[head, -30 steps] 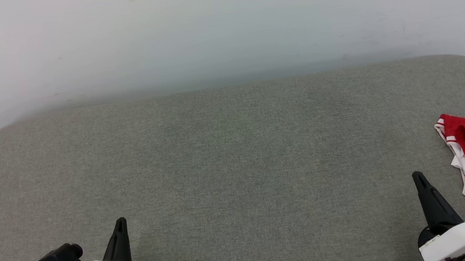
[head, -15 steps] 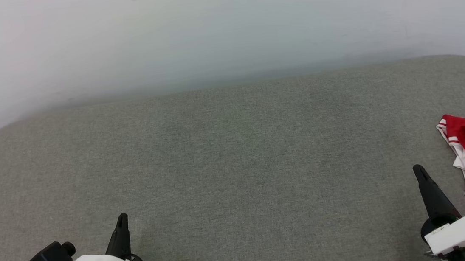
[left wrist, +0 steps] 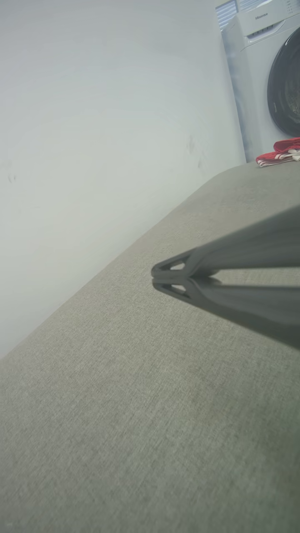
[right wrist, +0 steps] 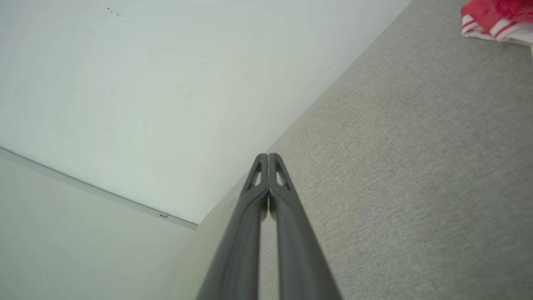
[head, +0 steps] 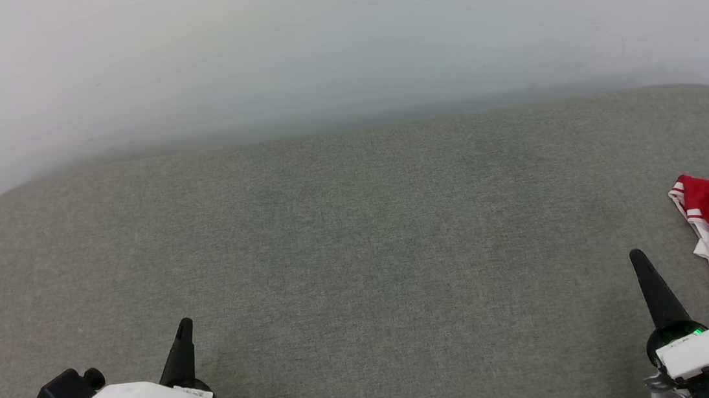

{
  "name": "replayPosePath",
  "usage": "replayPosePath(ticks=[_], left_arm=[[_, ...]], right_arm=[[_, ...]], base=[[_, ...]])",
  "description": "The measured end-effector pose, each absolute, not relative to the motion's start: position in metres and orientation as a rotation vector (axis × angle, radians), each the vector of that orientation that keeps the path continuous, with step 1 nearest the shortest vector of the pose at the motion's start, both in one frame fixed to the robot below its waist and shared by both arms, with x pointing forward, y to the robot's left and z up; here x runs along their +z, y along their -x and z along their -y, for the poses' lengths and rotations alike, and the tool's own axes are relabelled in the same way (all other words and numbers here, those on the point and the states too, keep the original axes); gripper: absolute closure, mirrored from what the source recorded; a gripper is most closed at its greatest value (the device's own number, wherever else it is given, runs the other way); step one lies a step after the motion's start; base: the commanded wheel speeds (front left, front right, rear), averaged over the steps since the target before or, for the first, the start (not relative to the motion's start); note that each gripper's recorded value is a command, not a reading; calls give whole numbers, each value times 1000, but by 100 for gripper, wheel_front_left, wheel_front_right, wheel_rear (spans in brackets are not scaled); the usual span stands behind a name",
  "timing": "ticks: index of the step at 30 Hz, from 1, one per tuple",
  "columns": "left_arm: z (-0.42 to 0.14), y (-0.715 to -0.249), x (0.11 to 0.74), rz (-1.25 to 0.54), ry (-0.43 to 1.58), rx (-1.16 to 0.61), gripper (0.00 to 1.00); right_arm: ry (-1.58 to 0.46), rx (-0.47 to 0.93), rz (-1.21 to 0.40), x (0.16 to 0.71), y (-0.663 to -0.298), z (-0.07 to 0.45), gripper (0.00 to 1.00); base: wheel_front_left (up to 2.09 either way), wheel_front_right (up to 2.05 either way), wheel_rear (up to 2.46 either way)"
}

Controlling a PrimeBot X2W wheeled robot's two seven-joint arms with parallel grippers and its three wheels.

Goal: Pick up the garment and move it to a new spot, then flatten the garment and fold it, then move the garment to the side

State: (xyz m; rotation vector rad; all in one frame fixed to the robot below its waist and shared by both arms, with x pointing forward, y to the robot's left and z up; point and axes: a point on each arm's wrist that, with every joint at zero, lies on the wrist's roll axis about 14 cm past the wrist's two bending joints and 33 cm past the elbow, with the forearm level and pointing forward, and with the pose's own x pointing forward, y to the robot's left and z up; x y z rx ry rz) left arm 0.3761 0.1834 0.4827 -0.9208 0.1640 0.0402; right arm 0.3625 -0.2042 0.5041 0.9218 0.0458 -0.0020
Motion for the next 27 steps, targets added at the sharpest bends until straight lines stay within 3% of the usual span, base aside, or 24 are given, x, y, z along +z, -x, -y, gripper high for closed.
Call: replayPosePath(ticks=[27], left_arm=[[-188,-384,491,-122,1212,34,100]], right_arm=[[-1209,-6,-31,504,-373,203,100]], base=[[0,0,0]])
